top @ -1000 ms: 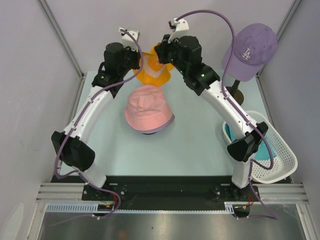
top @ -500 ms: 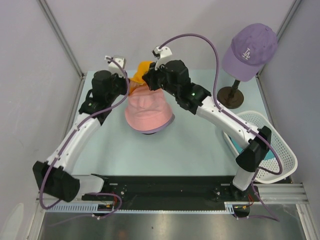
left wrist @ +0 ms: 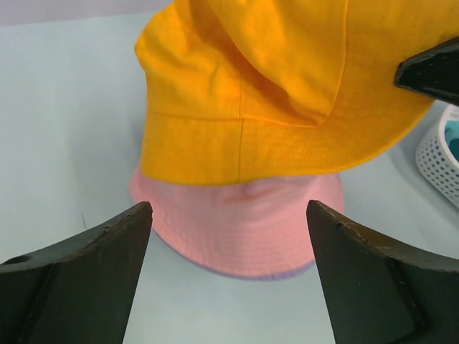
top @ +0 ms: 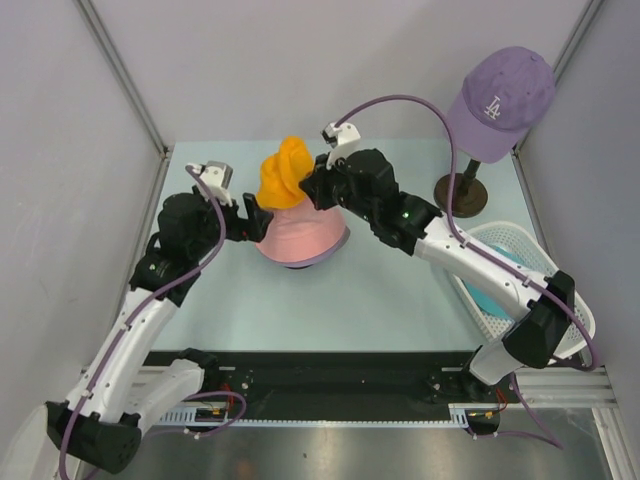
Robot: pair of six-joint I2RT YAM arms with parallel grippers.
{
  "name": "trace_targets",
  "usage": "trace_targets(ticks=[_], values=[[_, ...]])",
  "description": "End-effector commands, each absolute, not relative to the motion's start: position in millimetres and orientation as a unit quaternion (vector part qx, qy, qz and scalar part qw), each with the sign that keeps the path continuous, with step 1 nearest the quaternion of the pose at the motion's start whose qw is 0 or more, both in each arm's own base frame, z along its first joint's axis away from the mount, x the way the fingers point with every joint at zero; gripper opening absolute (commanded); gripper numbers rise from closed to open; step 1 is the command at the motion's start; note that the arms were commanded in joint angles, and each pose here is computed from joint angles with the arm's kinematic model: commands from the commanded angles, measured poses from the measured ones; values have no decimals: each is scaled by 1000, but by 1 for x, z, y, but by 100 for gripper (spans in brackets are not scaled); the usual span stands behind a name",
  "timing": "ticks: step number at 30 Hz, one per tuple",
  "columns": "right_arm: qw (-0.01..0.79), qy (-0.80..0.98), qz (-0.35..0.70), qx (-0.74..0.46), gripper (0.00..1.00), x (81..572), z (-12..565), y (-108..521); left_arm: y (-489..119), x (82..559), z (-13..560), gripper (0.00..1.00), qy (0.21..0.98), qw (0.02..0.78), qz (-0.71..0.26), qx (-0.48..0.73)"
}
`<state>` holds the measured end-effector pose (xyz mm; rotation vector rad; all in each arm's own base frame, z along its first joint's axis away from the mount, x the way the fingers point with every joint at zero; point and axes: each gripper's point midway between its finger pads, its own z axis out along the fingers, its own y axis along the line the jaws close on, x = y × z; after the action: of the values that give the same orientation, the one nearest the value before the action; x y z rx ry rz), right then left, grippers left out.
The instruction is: Stack the hats
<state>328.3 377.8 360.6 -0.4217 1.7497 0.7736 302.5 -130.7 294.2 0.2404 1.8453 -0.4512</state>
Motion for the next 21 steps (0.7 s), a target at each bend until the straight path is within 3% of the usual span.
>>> trace_targets(ticks=[1,8,14,21], values=[[547,747,344,-156,0,312,354,369,-131,273,283,94,806,539,-242,46],[531,768,334,-130,0,301,319,349,-154,261,264,95,797,471,-367,-88],[511,783,330,-129,0,290,298,341,-163,269,280,95,740,472,-450,-168],[499,788,331,-145,0,281,289,347,-163,272,302,84,688,495,-496,-190]])
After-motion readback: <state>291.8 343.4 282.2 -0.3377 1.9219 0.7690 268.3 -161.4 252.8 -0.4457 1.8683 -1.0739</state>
